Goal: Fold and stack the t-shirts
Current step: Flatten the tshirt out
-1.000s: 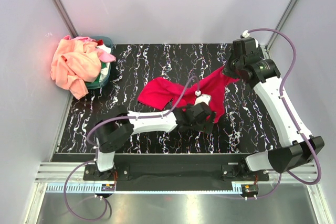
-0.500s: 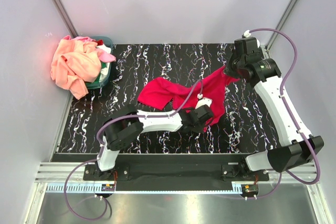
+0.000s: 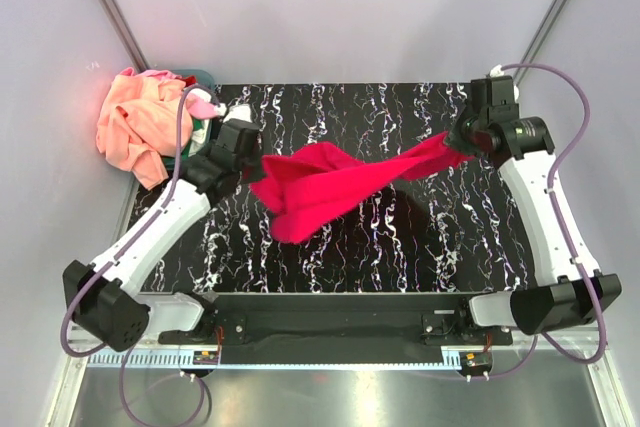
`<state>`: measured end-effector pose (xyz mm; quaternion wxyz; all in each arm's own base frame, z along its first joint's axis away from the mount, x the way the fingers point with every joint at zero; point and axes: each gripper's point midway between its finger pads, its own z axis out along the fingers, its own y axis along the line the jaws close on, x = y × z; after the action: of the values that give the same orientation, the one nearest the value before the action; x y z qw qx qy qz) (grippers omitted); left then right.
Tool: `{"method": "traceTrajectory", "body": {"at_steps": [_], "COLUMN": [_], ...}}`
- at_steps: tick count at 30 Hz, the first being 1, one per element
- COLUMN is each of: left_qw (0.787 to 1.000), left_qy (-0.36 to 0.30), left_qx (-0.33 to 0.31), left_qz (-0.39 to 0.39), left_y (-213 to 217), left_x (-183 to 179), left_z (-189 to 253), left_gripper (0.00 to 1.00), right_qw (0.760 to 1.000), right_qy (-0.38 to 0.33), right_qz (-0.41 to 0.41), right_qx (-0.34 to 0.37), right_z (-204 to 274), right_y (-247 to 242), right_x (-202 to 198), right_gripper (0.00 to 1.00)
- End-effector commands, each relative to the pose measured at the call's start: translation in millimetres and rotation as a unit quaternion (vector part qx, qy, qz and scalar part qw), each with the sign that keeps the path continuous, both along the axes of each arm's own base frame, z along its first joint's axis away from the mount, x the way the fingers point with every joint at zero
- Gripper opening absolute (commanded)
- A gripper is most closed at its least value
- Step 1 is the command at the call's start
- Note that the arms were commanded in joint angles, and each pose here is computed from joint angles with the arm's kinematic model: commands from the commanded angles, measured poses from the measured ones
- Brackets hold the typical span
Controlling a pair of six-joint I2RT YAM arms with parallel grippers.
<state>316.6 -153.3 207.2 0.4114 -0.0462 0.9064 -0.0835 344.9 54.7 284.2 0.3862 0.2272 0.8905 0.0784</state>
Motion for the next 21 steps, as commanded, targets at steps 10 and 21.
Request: {"method": "traceTrajectory", "body": {"at_steps": [10, 21], "left_qw": [0.988, 0.989], "left_qy": [0.14, 0.138], "left_qx": [0.051, -0.028], "left_qz": [0.044, -0.044], "left_y": [54, -24], "left_x": [-60, -69], "left_z": [-84, -109], "left_gripper": [0.91, 0.7], "right_qw": [0.998, 0.995], "right_qy": [0.038, 0.064], "right_qz": [0.011, 0.028], "right_qx": [0.048, 0.068], "right_z": [-43, -71], "right_y": [11, 20], "right_x": [-44, -56], "right_gripper": [0.0, 0.0]}}
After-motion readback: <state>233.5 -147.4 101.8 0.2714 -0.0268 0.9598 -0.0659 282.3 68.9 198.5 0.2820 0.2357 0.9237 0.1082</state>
